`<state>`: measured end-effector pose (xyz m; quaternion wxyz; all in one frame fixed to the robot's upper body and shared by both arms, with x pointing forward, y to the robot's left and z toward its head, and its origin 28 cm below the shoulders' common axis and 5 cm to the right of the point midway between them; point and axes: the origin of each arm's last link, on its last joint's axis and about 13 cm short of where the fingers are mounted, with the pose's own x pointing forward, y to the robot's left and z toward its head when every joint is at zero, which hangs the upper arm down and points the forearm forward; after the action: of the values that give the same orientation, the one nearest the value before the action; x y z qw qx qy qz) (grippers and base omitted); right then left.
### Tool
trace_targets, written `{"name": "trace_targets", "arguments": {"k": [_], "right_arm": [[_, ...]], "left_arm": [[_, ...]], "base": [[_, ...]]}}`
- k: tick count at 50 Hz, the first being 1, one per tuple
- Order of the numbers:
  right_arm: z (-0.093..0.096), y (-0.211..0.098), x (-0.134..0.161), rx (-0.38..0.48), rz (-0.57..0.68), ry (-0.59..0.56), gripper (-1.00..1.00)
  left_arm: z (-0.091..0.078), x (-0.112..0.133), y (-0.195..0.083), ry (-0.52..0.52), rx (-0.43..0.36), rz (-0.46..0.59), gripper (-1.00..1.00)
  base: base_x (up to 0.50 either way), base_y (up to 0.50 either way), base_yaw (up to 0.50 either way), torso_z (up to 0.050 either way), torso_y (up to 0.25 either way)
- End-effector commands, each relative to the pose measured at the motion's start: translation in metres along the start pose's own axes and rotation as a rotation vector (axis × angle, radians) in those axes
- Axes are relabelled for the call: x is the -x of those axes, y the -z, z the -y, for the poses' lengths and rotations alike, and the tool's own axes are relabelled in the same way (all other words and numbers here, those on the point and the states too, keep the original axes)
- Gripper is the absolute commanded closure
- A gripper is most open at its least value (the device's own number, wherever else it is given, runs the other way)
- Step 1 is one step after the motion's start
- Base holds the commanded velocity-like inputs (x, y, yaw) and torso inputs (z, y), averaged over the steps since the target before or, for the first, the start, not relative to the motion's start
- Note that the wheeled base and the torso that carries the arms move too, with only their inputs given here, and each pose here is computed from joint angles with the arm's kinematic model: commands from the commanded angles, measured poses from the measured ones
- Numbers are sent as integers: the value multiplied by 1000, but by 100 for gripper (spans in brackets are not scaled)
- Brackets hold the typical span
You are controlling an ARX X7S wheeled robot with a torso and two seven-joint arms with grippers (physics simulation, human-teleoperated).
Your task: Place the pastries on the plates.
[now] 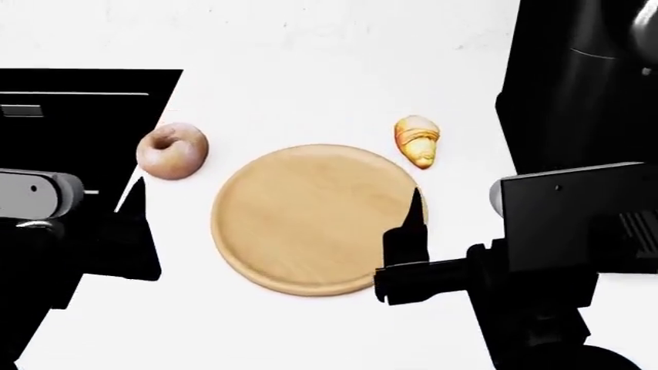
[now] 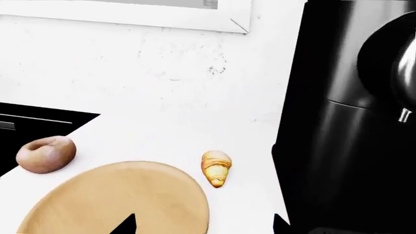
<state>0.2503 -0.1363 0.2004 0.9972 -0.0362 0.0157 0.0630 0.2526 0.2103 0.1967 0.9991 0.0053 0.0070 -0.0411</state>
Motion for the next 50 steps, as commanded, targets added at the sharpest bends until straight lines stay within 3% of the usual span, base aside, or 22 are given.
{"name": "trace_targets", "arguments": {"k": [1,39,44,48,50], "right_arm": [[-2,5,-5,4,-22,-2,-100],[-5,8,-6,-15,-23,13,-100],[-5,7,-8,-30,-34,22,-100],[-6,9,-10,-36,-44,18,-100],[-7,8,-11,-42,-43,13,-100]], "left_arm": [[1,3,6,9,-5,-19,-100],[-3,3,15,-5,-35,-80,-100],[-3,5,13,2,-79,-126,-100],[0,8,10,75,-131,-234,-100],[0,7,7,116,-199,-262,-100]], "base": [[348,0,0,0,0],[348,0,0,0,1],[323,0,0,0,0],[74,0,0,0,3],[0,0,0,0,0]]}}
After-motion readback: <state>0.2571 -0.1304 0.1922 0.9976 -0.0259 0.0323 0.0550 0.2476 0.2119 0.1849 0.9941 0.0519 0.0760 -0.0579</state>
